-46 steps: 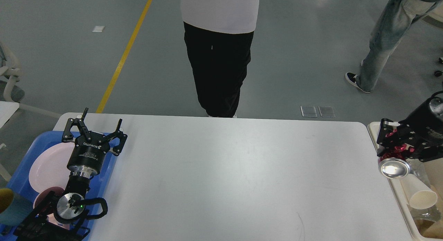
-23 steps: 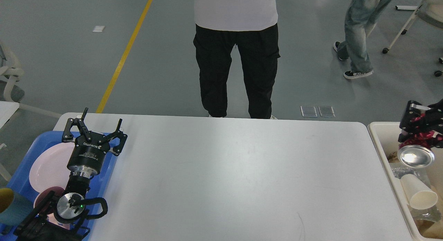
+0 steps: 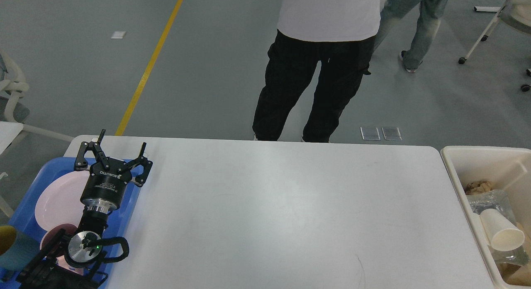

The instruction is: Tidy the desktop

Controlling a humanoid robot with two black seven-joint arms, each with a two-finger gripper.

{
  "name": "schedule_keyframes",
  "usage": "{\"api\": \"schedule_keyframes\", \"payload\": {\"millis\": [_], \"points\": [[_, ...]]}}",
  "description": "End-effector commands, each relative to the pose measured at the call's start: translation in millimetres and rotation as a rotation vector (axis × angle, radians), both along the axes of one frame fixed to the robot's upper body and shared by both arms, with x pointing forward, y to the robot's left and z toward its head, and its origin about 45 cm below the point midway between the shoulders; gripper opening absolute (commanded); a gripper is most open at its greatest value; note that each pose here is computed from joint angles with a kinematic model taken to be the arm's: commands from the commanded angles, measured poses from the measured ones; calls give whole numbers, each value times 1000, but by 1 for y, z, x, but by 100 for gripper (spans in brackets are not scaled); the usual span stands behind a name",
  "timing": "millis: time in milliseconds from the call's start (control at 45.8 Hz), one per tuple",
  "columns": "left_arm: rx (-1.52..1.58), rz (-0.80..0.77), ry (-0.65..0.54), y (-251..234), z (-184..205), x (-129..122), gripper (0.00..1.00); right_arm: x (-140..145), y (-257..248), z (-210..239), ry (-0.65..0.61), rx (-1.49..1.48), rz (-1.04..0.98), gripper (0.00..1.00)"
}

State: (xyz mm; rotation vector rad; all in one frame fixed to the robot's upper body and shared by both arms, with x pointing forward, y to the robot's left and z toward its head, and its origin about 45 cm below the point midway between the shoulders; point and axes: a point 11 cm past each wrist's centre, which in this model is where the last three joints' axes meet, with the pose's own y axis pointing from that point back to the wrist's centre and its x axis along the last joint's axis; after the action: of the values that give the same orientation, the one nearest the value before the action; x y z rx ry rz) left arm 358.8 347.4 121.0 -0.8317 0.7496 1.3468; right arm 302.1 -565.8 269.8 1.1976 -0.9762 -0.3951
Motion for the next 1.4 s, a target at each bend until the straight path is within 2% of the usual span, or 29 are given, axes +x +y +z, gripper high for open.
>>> {"api": "schedule_keyframes", "payload": {"millis": [0, 109, 306, 568, 765, 1071, 1093, 1115, 1202, 1224, 1377], "points": [[0, 1, -1, 0, 0, 0, 96, -7, -23, -39, -39, -81, -57, 0], [0, 1, -1, 0, 0, 0, 96, -25, -41, -79, -49, -169, -96, 0], [0, 1, -1, 0, 0, 0, 96, -16, -43, -134, -81, -276, -56, 0], [0, 1, -1, 0, 0, 0, 96, -35, -25, -197, -140, -331, -60, 0], [0, 0, 0, 0, 0, 0, 96, -38, -14, -211, -178, -373, -55, 0], [0, 0, 0, 0, 0, 0, 96, -53, -1, -233, -146, -359, -40, 1], [0, 0, 0, 0, 0, 0, 96, -53, -1, -232, -146, -360, -41, 10], [0, 0, 0, 0, 0, 0, 96, -53, -2, -231, -148, -365, -39, 23], [0, 0, 0, 0, 0, 0, 96, -51, -7, -226, -168, -389, -44, 94], [0, 0, 0, 0, 0, 0, 96, -50, -7, -225, -175, -398, -44, 100], [0, 0, 0, 0, 0, 0, 96, -51, -6, -227, -178, -399, -45, 100]]}}
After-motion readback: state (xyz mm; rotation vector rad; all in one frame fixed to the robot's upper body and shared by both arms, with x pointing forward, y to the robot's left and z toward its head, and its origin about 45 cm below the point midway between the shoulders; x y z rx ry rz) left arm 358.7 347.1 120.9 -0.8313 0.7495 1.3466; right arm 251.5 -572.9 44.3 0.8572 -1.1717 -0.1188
